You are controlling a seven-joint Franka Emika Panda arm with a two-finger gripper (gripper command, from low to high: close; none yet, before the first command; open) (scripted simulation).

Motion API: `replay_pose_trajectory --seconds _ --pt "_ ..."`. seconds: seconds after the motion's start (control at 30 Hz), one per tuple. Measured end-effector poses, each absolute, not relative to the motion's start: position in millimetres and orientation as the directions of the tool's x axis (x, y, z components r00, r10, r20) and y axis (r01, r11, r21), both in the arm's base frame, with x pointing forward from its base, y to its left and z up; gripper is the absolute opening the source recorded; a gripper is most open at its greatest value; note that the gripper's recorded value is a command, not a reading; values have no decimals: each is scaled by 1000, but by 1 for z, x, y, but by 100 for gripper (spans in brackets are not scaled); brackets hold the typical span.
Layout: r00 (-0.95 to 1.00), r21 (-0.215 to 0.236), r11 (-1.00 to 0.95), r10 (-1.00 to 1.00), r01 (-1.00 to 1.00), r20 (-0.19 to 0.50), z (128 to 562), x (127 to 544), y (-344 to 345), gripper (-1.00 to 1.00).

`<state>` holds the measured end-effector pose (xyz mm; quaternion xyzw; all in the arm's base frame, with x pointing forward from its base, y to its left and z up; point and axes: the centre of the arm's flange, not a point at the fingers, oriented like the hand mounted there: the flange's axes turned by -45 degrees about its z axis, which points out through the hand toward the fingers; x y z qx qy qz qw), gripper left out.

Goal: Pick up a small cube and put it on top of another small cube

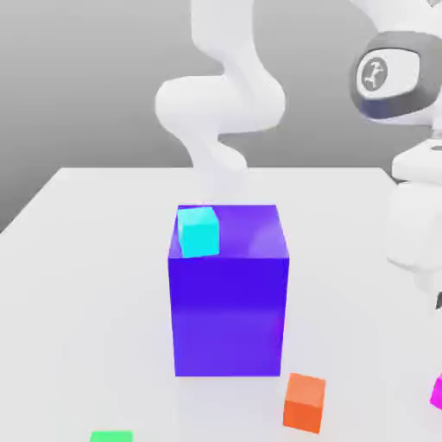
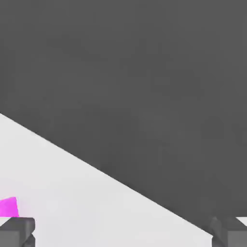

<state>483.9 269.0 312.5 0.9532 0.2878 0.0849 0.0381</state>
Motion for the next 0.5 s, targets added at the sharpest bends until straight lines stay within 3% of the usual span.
replay_pose_trajectory --seconds 0.23,0.37,0.4,0.5 --pt "739 16 -739 674 674 14 202 437 332 0" --pt "728 0 -728 686 686 2 142 431 339 0" --pt "727 0 -727 687 687 1 132 430 339 -100" --pt "727 0 -727 686 686 1 132 430 339 -100"
